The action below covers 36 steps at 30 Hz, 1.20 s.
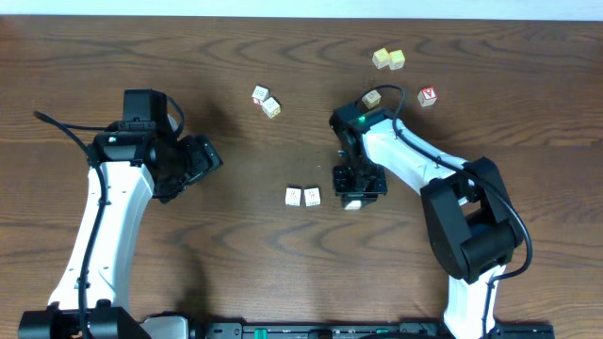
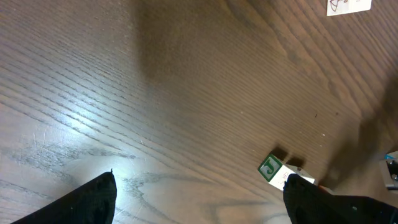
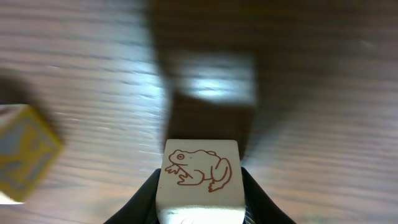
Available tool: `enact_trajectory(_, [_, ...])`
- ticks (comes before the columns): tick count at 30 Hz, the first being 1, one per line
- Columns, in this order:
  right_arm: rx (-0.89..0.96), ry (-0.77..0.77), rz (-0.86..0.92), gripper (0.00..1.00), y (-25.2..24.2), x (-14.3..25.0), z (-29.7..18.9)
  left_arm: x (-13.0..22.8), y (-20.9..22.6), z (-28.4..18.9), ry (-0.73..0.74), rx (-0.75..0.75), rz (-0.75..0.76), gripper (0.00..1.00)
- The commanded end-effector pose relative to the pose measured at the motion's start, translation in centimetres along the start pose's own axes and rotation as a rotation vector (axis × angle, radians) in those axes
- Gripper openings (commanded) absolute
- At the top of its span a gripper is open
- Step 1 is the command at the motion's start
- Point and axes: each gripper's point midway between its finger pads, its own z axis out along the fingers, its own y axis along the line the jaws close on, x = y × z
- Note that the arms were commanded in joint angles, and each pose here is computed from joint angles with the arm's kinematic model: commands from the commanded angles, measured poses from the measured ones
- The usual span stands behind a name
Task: Lift 4 blocks
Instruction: 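Place the elephant block at the right end of the row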
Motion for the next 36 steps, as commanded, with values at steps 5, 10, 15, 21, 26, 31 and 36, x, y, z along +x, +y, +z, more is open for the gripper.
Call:
enact_trajectory(5, [-0.081, -0.027, -0.03, 0.24, 2.6, -0.5, 0.4, 0.1, 0.2, 0.1, 0.003, -0.006, -0.005, 0.86])
enact_trajectory(10, [-0.113, -0.057, -0.033, 0.22, 3.6, -1.2, 0.4, 0.1, 0.2, 0.1, 0.003, -0.006, -0.006, 0.86])
enact_trajectory(15, [-0.124, -0.075, -0.05, 0.22, 4.4, -1.4, 0.5, 0.1, 0.2, 0.1, 0.003, -0.006, -0.005, 0.86])
enact_trajectory(21, [-0.103, -0.085, -0.068, 0.27, 4.7, -1.2, 0.6, 0.1, 0.2, 0.1, 0.003, -0.006, -0.005, 0.86])
enact_trajectory(26, [-0.086, -0.084, -0.065, 0.3, 4.3, -1.2, 0.6, 0.1, 0.2, 0.1, 0.003, -0.006, -0.005, 0.86])
enact_trajectory(31, [-0.082, -0.081, -0.063, 0.31, 4.2, -1.1, 0.7, 0.1, 0.2, 0.1, 0.003, -0.006, -0.006, 0.86])
enact_trajectory(36, [-0.07, -0.059, -0.056, 0.32, 3.9, -0.6, 0.7, 0.1, 0.2, 0.1, 0.003, -0.006, -0.005, 0.86])
